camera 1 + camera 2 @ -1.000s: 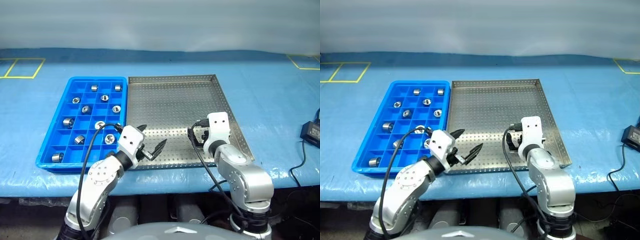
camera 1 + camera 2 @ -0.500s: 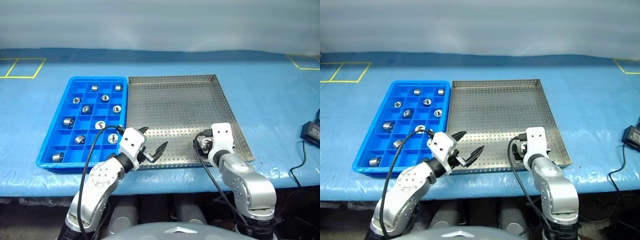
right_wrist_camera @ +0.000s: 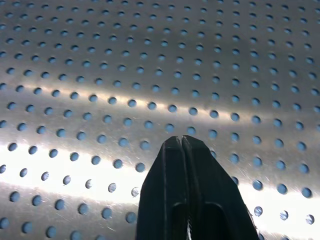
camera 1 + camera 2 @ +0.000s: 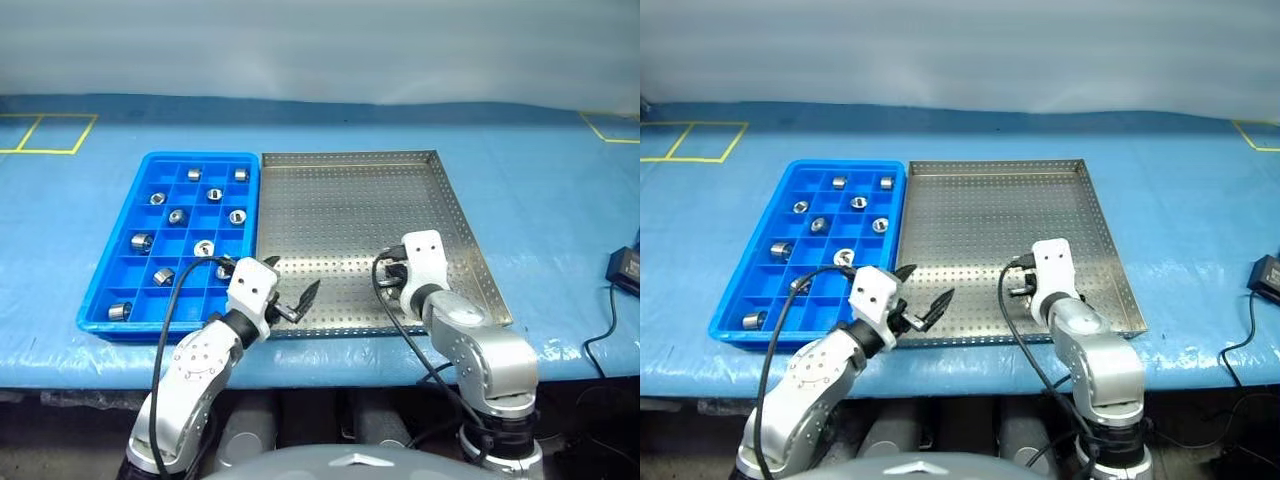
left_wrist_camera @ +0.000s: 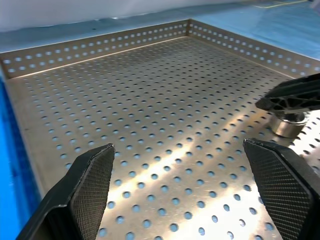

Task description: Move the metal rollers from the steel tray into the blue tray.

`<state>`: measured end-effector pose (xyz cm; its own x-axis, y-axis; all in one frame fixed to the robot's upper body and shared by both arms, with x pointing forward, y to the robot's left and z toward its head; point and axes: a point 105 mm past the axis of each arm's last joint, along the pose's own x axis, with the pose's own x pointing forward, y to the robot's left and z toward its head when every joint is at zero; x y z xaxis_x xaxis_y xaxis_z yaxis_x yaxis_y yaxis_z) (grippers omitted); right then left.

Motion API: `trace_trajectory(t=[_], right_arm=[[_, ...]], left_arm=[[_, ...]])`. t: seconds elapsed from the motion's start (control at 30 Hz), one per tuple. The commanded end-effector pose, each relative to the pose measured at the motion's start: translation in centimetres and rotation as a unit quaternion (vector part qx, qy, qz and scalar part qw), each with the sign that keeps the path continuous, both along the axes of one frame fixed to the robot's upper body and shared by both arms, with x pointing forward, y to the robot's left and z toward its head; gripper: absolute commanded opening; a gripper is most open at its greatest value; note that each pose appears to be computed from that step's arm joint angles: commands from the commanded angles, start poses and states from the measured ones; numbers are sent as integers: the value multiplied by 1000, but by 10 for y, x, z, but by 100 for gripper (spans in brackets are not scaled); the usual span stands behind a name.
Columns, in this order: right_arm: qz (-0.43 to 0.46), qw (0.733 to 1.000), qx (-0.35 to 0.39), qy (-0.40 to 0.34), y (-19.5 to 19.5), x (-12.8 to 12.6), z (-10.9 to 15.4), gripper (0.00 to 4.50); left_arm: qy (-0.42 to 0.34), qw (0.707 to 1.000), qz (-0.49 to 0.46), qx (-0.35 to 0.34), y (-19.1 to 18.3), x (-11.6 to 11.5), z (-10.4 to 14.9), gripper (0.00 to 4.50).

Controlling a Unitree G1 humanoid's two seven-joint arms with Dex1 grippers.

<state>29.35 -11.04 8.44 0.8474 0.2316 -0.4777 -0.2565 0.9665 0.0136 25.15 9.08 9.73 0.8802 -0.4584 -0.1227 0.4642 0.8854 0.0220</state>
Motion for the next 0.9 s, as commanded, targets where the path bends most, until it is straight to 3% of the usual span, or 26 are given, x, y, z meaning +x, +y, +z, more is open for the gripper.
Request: trace_trajectory(t=[0.03,0.23,0.27,0.33,0.73,0.9], right_arm=[[67,996,26,-48,32,8,27,1],[143,985,42,-88,59,13,49,1],[133,986,44,-88,55,15,49,18],[107,990,35,-82,44,18,46,58],[-40,999,-2,-35,-31,-1,32,449],[-75,997,-3,-6,-46,-13,20,449]], left_arm=[[-65,995,74,-20,22,4,31,450],[-69,990,120,-19,39,-3,35,450],[-67,990,121,-18,39,-4,34,450],[-65,991,120,-17,39,-5,32,450],[-58,997,50,-24,14,7,30,450],[-58,998,26,-24,6,12,30,450]])
